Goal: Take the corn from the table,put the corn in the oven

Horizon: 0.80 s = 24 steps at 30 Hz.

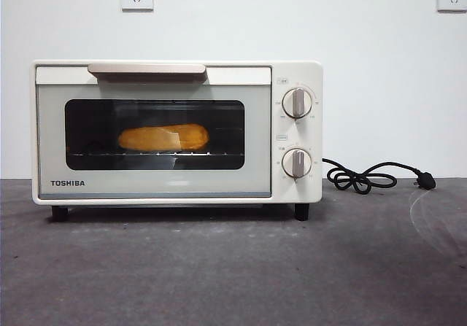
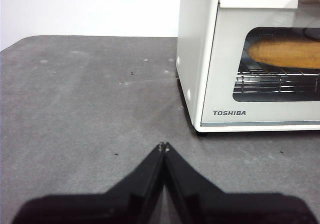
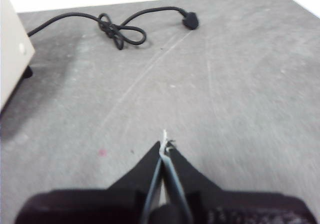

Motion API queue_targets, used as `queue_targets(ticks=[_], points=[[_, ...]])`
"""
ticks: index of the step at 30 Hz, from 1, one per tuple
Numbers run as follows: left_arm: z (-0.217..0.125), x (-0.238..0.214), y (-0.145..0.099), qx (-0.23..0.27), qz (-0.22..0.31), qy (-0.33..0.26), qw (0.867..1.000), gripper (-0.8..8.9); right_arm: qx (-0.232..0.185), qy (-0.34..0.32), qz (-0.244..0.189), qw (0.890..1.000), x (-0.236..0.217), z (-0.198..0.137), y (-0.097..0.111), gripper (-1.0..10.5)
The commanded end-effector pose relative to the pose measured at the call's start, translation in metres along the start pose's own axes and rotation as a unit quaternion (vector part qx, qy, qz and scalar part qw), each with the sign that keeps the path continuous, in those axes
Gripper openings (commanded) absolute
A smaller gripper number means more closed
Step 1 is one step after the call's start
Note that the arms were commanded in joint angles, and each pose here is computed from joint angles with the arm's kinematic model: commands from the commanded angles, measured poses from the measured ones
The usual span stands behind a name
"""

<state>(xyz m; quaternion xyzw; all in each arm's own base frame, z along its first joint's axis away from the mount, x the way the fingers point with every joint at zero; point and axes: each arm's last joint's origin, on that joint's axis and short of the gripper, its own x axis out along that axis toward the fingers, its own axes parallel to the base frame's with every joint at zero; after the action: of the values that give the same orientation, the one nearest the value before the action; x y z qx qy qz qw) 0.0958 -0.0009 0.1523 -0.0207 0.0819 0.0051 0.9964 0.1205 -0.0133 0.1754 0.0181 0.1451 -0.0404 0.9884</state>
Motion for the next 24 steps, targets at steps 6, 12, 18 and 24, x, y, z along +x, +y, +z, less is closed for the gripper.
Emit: queue_targets(ticks=[6, 12, 18, 24], points=[[-0.002, 0.001, 0.0, 0.006, -0.003, -0.001, 1.0, -0.03, 0.005, -0.057, -0.006, 0.998, -0.012, -0.011, 0.0, 0.0], [-0.002, 0.001, 0.0, 0.006, -0.003, -0.001, 1.0, -0.03, 0.005, -0.061, -0.006, 0.998, -0.02, -0.015, 0.0, 0.0], [-0.002, 0.001, 0.0, 0.006, -0.003, -0.001, 1.0, -0.03, 0.005, -0.06, -0.006, 0.998, -0.021, -0.025, 0.0, 0.0], [-0.002, 0.001, 0.0, 0.006, -0.003, -0.001, 1.0, -0.03, 0.022, -0.056, -0.005, 0.998, -0.017, -0.032, 0.0, 0.0]])
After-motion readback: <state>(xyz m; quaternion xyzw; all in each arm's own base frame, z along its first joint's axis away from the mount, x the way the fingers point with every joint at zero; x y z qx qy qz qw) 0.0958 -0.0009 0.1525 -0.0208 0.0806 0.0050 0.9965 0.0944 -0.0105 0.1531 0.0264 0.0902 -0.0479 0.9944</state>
